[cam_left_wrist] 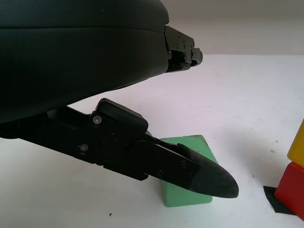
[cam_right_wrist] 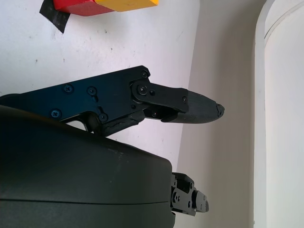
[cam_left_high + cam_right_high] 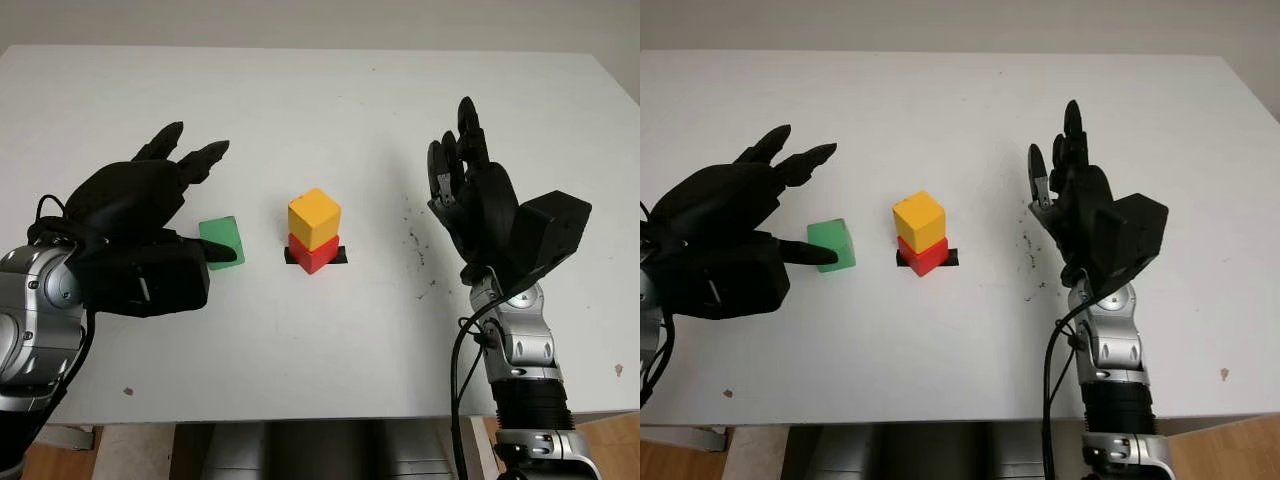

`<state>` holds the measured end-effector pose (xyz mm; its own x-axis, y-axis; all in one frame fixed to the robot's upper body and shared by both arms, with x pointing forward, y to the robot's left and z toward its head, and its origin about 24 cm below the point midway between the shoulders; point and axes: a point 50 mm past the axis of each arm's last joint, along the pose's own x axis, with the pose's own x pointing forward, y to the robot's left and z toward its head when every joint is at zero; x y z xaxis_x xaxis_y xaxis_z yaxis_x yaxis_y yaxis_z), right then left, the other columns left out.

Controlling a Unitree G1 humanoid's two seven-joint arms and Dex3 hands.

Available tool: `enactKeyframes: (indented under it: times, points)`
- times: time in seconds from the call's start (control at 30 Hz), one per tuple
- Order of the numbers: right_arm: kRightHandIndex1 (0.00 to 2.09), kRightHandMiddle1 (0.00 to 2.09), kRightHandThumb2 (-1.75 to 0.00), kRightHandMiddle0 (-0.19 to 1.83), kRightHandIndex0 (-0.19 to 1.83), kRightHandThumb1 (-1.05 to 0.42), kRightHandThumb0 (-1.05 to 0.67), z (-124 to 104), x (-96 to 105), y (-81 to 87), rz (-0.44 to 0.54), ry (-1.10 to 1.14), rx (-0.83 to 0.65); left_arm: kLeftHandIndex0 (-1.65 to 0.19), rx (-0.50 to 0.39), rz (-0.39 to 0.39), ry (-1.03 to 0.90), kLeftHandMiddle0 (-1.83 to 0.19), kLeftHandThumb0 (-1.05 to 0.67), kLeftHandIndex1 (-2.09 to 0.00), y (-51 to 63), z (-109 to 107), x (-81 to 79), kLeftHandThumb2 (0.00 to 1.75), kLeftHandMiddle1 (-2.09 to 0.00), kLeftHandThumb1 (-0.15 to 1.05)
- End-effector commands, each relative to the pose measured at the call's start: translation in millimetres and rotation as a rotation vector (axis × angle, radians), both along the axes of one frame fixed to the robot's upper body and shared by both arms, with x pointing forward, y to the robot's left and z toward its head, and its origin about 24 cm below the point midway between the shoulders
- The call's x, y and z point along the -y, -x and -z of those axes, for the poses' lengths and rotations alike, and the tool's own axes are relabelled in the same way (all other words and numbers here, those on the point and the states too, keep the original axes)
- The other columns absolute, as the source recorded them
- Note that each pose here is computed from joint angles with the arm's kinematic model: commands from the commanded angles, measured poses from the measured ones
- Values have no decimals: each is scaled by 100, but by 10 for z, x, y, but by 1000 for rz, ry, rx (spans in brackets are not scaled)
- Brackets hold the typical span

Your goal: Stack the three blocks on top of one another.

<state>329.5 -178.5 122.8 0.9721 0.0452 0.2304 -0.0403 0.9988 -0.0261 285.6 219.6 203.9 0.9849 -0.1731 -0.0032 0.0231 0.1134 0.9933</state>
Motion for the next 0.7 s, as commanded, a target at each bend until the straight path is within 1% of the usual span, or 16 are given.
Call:
enactKeyframes:
  times: [0.0,0.17,0.3,0.67]
  points:
    - [4,5,-55,-16,-17,-105,-61,-41,21,-1,-1,4,17,-8,-13,-4,-24,19,-91,-7,-2,76,0,5,0,103]
    - [4,5,-57,-16,-17,-105,-60,-30,14,5,3,5,14,-17,19,-36,-93,17,-85,-10,-71,254,-25,4,-4,99]
    - [5,5,-56,-14,-16,-105,-60,-20,30,17,9,2,13,-21,-1,-47,-111,15,-85,-11,-116,332,-32,5,-5,100]
    - [5,5,-56,-15,-16,-105,-61,-13,66,22,12,23,5,-32,-38,-63,-102,7,-83,-16,-159,476,9,6,-7,101]
